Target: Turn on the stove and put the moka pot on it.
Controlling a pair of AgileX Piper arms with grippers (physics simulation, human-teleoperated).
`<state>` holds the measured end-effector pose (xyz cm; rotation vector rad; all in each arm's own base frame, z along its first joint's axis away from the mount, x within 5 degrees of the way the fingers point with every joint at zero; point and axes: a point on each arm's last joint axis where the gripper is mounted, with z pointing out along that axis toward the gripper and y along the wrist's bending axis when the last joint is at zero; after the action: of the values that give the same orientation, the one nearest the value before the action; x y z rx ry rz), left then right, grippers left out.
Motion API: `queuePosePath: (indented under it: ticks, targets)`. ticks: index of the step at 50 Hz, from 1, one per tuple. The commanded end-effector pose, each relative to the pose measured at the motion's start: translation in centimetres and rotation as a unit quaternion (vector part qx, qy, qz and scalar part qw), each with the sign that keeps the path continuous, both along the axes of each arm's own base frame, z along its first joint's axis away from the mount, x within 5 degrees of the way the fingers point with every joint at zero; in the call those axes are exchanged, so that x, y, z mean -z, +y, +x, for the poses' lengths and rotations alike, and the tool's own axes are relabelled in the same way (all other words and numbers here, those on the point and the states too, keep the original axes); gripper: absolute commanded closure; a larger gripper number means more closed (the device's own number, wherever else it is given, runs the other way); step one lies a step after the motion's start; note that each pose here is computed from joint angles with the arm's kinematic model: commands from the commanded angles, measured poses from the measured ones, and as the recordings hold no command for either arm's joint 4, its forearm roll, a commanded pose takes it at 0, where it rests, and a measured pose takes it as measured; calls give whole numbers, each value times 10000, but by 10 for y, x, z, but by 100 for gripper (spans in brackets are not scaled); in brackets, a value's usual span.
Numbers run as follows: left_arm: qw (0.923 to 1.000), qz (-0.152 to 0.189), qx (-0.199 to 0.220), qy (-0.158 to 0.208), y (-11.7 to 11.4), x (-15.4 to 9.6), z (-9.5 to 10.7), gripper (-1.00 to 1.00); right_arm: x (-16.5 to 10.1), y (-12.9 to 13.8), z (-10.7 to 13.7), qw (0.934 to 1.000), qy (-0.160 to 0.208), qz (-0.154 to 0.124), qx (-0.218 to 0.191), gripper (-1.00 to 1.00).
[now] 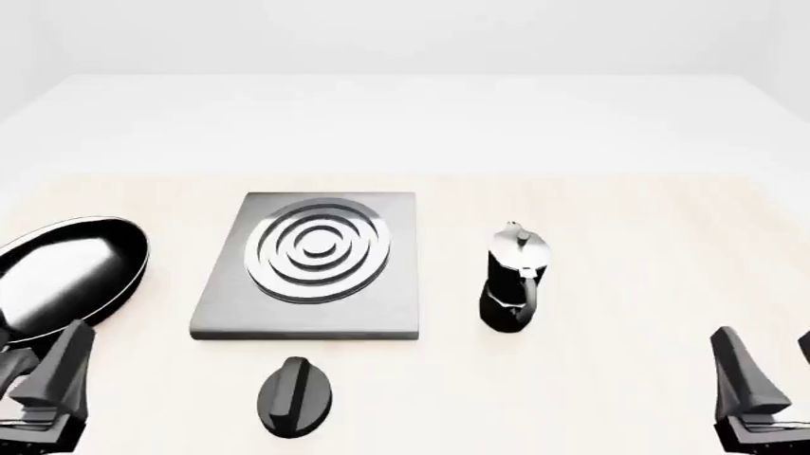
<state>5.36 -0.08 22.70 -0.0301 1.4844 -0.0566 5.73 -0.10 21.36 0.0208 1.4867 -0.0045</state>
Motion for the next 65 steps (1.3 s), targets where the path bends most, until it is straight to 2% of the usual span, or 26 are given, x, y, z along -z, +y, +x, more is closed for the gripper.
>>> queuePosePath:
  ticks: [1, 10, 15, 18, 21, 23, 28, 34, 38, 40, 41, 48, 55, 58, 59, 60, 65]
  targets:
    - [9996, 263, -126, 65, 1, 14, 5, -100, 0, 1, 0, 9999, 14, -75, -105, -100]
    - [9986, 483, -115, 156, 1, 10, 6, -100, 0, 2, 0, 9998, 8, -106, -139, -100]
    - [9985, 484, 87, 227, -2, 0, 9, -100, 0, 2, -1, 9998, 4, -90, -158, -100]
    - [9977, 612, 115, 277, -2, -9, 15, -100, 0, 2, -1, 9998, 13, -103, -172, -100]
    - [9971, 627, 111, 404, -3, -25, 26, -100, 1, 2, -1, 9997, 36, -114, -198, -100]
    - [9963, 703, 335, 361, -6, -40, 28, -100, 1, 3, -1, 9997, 39, -121, -224, -100]
    - [9943, 501, 849, 405, -16, -71, 37, -100, 1, 3, -1, 9997, 47, -84, -236, -100]
    - [9909, 681, 1087, 415, -24, -98, 47, -100, 2, 3, 0, 9995, 95, -100, -287, -100]
    - [9851, 534, 1467, 722, -37, -104, 64, -100, 2, 4, 1, 9993, 100, -107, -340, -100]
    - [9831, 595, 1553, 761, -40, -106, 67, -100, 2, 4, 2, 9992, 111, -112, -357, -100]
    - [9795, 643, 1723, 821, -46, -108, 70, -100, 1, 4, 2, 9992, 113, -111, -372, -100]
    - [9699, 383, 1996, 1345, -65, -106, 93, -100, 1, 5, 4, 9989, 128, -91, -440, -100]
    - [9639, 140, 2045, 1703, -77, -105, 113, -100, 1, 6, 4, 9988, 137, -109, -465, -100]
    - [9642, 182, 2081, 1633, -79, -107, 115, -100, 1, 5, 3, 9989, 129, -100, -447, -100]
    - [9633, 84, 2064, 1712, -80, -105, 118, -100, 1, 5, 3, 9989, 125, -92, -441, -100]
    - [9599, 21, 2123, 1831, -85, -102, 121, -100, 1, 5, 3, 9990, 117, -82, -430, -100]
    - [9539, -165, 2119, 2117, -92, -92, 131, -100, 2, 5, 2, 9989, 110, -81, -458, -100]
